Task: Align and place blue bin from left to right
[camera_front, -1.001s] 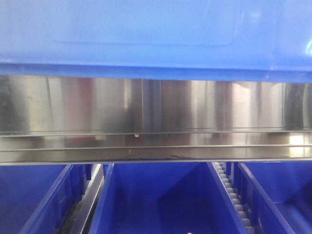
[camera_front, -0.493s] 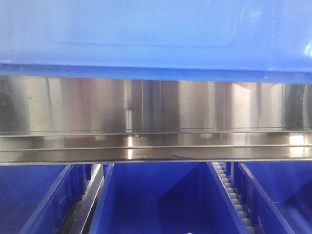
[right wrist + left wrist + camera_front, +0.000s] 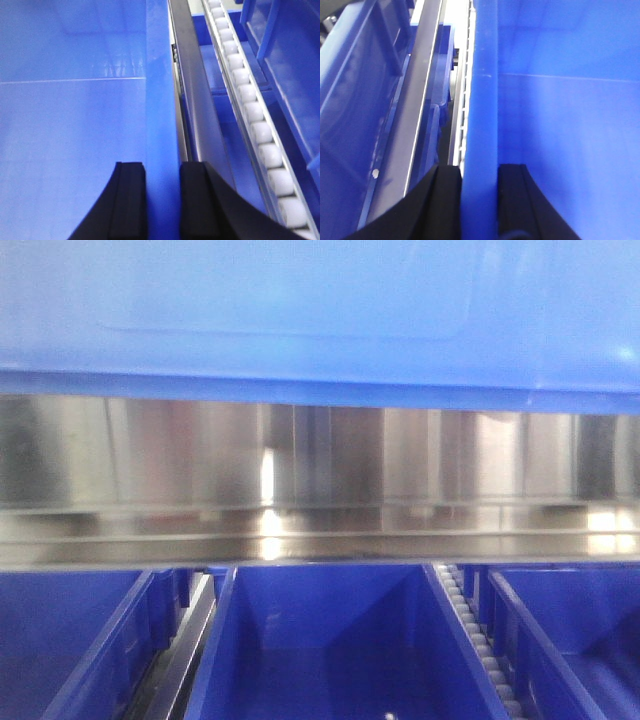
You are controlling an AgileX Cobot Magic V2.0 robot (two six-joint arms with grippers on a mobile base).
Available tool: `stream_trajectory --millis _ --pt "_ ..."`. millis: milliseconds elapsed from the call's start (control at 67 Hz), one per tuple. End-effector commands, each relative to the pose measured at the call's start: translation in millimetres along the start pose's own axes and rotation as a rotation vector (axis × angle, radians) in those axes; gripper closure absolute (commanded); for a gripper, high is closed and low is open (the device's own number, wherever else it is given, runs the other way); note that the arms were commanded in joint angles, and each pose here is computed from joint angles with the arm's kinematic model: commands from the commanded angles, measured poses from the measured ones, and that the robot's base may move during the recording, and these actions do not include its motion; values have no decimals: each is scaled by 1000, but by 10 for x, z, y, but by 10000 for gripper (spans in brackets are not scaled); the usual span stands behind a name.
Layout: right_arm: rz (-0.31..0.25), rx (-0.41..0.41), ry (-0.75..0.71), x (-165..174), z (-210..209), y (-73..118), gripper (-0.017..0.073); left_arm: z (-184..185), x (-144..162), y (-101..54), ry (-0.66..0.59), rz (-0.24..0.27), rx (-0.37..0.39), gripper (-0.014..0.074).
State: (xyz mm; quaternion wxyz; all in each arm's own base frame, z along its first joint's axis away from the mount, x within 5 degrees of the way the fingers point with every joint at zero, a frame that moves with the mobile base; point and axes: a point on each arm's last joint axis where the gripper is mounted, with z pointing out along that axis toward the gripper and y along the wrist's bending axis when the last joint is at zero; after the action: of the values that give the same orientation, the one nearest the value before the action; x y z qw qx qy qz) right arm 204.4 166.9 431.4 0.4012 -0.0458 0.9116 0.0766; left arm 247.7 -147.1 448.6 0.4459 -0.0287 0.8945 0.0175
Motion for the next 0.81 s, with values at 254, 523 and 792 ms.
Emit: stream_trajectory --millis 254,523,792 --pt "9 -91 -73 -64 -84 73 639 -110 -85 -60 -91 -10 89 704" --pt "9 -91 -73 -64 -84 73 639 -110 -85 -60 -91 -10 89 704" --pt "9 -91 -73 -64 -84 73 639 -110 -85 -60 -91 -10 89 704"
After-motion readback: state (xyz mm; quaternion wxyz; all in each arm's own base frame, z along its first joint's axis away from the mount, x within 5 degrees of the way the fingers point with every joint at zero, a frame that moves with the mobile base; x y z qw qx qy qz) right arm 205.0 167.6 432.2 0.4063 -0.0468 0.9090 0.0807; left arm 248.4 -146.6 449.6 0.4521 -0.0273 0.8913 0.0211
